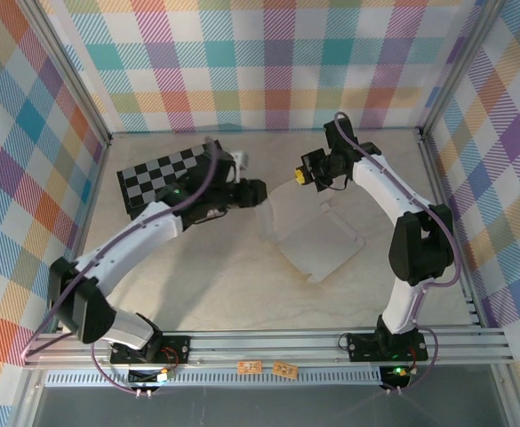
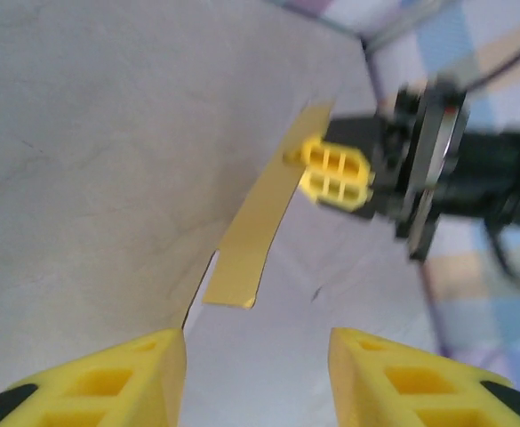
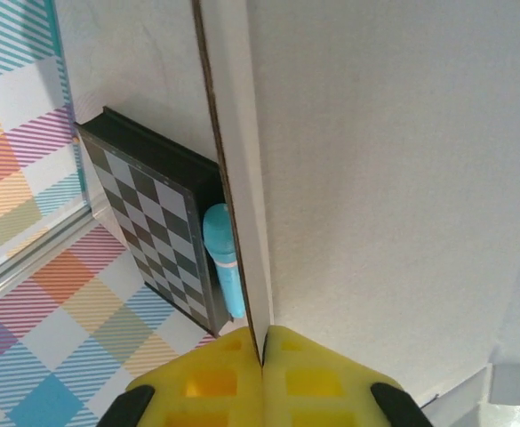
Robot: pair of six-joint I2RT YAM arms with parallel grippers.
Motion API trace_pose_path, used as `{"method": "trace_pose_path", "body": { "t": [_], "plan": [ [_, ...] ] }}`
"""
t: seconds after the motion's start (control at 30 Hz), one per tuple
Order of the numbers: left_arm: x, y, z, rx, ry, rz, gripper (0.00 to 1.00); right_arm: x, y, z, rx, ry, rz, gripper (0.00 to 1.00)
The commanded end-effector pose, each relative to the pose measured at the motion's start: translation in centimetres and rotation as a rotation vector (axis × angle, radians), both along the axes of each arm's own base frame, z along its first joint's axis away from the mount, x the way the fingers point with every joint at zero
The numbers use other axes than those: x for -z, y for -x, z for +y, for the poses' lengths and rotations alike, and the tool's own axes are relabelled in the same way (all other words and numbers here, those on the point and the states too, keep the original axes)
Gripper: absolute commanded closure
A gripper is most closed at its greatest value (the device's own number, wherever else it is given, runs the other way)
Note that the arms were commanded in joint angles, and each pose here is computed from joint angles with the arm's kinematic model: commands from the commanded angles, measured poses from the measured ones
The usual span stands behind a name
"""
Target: Fold the paper box
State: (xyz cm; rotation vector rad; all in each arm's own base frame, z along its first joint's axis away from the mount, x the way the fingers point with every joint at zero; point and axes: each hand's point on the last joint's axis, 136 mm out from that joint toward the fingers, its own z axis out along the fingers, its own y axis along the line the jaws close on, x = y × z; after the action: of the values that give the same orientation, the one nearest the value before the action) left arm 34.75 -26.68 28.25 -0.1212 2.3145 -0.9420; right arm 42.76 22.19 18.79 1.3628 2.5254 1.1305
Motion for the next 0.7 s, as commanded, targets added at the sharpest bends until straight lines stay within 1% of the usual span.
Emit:
{"method": "trace_pose_path", "body": {
  "t": [0.0,0.07,0.1,0.17,0.3,0.4,0.67],
  "plan": [
    [0.1,-0.7,-0.8,-0.177,0.169,0.285,0.6,-0.3,0.0,-0.4,0.033,0.0,0.033,1.0],
    [0.9,-0.9,-0.9,-0.247,0.188,0.394,0.6,-0.2,-0.2,-0.4,0.035,0.002,0.031,1.0],
    [0.9,-1.1,-1.2,-0.262,0.209,0.418,0.6,-0.3,-0.2,-0.4,0.036,0.002,0.031,1.0],
    [0.7,-1.7,-1.9,-0.275,0.247,0.437,0.6,-0.1,-0.1,-0.3,0.036,-0.001,0.037,1.0],
    [1.7,-2.0,-1.8,-0.308,0.221,0.48,0.59,-0.2,-0.2,-0.3,0.04,-0.003,0.033,1.0],
    [2.3,-2.2,-2.9,-0.304,0.267,0.504,0.59,-0.2,-0.2,-0.3,0.039,-0.004,0.033,1.0],
    [2.9,-1.9,-4.6,-0.29,0.285,0.531,0.59,-0.1,-0.2,-0.4,0.042,-0.003,0.034,1.0]
  ]
}}
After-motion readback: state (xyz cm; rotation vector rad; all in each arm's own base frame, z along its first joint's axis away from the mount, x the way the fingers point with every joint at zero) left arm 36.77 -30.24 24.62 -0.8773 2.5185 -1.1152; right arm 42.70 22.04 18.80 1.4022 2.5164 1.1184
